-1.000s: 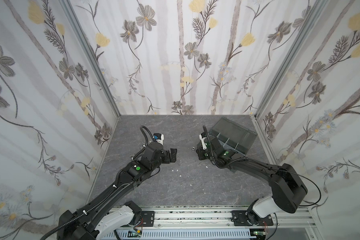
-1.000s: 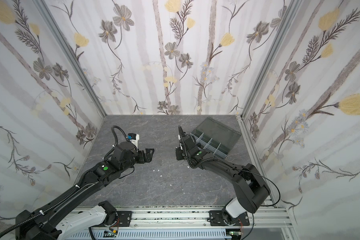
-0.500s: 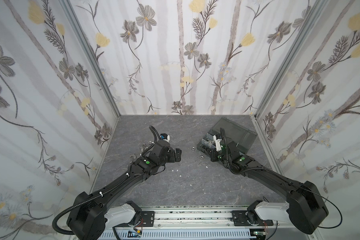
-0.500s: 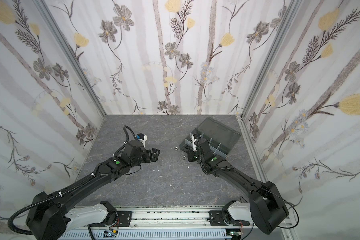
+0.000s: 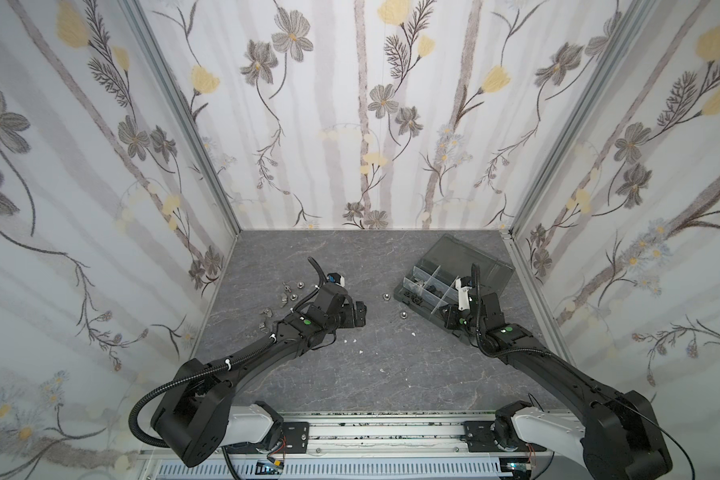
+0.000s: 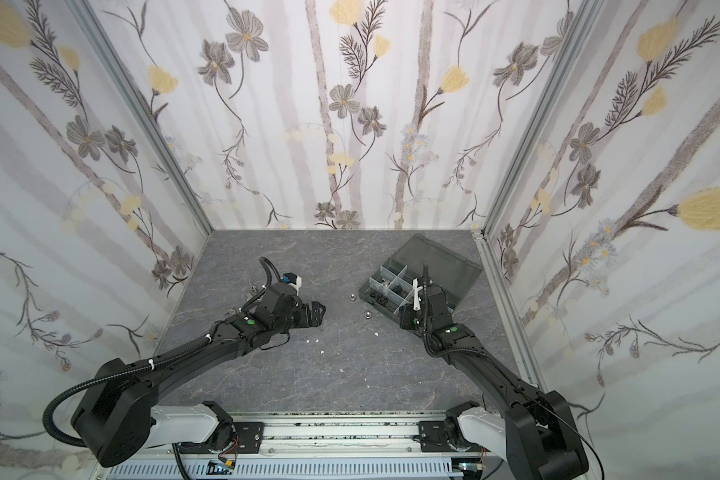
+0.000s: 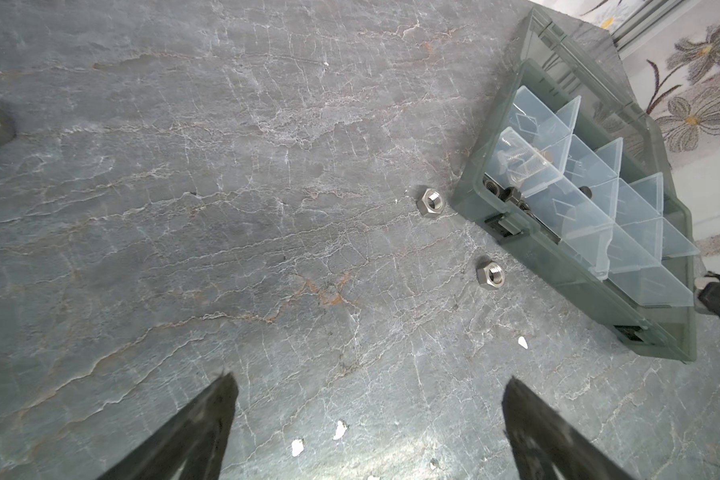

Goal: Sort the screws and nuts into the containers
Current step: 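Carry the nut to the organizer with right gripper while left approaches organizer, then open the right gripper over the silver-nut compartment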

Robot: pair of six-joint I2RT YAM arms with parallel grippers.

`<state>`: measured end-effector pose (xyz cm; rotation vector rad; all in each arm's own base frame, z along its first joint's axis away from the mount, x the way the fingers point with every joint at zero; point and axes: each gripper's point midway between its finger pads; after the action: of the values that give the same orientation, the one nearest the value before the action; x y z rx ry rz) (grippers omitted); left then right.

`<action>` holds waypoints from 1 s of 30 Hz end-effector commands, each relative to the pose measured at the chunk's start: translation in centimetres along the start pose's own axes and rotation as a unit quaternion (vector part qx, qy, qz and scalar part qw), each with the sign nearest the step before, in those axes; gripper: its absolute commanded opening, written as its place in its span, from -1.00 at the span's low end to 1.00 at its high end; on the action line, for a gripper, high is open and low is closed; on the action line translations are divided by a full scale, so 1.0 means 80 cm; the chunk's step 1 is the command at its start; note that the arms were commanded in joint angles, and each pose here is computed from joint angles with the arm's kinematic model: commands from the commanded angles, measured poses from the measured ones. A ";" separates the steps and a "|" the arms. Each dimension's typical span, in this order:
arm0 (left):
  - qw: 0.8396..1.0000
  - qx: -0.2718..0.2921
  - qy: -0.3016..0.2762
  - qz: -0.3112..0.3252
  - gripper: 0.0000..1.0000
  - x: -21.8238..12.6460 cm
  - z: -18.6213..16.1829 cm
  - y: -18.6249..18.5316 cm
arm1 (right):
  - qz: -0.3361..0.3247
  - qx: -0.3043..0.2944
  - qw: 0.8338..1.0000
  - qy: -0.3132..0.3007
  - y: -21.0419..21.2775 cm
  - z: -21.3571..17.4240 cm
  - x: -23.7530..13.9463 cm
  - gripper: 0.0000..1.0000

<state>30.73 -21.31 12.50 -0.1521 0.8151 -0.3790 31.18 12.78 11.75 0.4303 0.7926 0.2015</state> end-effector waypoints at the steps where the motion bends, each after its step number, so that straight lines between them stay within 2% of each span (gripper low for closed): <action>1: 1.000 -0.008 -0.006 -0.009 0.99 0.006 0.003 -0.004 | 0.001 0.014 1.000 -0.011 -0.007 0.005 0.002 -0.74; 8: 1.000 -0.008 0.011 -0.007 0.91 0.018 -0.006 -0.003 | -0.018 0.043 0.999 -0.011 -0.032 0.002 0.012 -0.69; 24: 1.000 0.000 0.031 0.000 0.62 0.028 -0.008 -0.005 | -0.010 0.055 0.998 -0.024 -0.038 0.007 0.007 -0.08; 30: 0.999 0.013 0.041 0.023 0.53 0.035 -0.003 0.001 | 0.001 0.054 0.998 -0.039 -0.033 0.013 -0.002 0.01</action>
<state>31.98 -22.65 10.48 -0.1284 0.8898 -0.3756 31.50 9.78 10.23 0.5245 0.7734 0.1191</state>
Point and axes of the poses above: each gripper's point midway between its finger pads, its own x axis out along the fingers, its own y axis along the line the jaws close on, z = x × y, and after that the axes turned 8 degrees about x, right-handed
